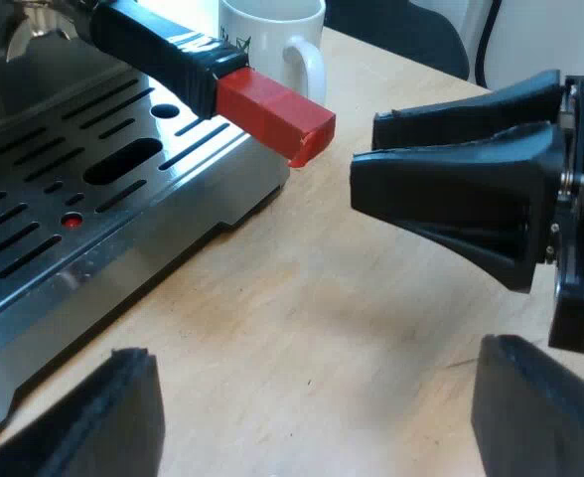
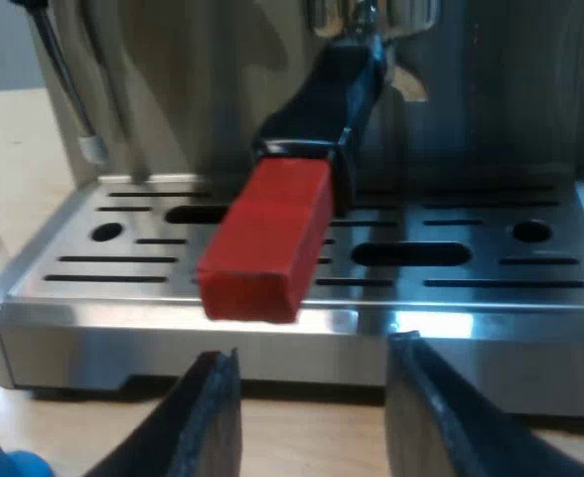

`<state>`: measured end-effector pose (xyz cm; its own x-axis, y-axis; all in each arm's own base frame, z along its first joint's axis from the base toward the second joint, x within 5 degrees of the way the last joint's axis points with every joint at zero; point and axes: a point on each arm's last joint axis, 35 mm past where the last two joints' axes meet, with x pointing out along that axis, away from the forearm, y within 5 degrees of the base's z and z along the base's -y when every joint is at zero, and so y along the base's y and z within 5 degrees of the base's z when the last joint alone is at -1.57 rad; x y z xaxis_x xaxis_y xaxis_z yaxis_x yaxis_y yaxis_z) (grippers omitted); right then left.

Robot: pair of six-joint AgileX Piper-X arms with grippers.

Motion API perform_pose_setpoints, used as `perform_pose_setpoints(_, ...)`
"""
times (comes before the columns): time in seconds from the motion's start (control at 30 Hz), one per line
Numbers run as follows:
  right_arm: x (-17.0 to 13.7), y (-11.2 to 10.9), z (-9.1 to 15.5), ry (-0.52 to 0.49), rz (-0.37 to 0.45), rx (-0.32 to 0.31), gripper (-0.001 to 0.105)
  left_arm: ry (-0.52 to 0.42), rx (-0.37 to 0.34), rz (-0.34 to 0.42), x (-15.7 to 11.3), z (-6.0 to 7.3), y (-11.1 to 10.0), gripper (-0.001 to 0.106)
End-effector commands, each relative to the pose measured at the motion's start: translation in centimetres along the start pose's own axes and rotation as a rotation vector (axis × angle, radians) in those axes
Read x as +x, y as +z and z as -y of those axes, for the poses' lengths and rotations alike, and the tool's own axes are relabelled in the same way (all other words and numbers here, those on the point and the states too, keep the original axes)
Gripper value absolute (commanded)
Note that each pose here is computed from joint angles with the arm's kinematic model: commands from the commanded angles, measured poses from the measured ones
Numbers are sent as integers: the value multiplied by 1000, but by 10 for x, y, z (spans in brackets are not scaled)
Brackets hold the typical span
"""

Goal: Grind coffee beans and then tamp

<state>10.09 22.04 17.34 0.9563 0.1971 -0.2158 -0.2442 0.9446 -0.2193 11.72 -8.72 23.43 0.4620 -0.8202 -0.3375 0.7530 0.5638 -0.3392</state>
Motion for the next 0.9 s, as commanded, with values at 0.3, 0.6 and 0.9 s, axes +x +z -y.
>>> perform_pose_setpoints(0.3,14,7,8,-9,3,48,36,-15,1,3,0,1,1,66)
perform_pose_setpoints(0.6,17,7,14,-126,11,51,36,-15,1,3,0,1,1,66)
perform_pose_setpoints(0.9,16,7,15,-165,16,51,36,-15,1,3,0,1,1,66)
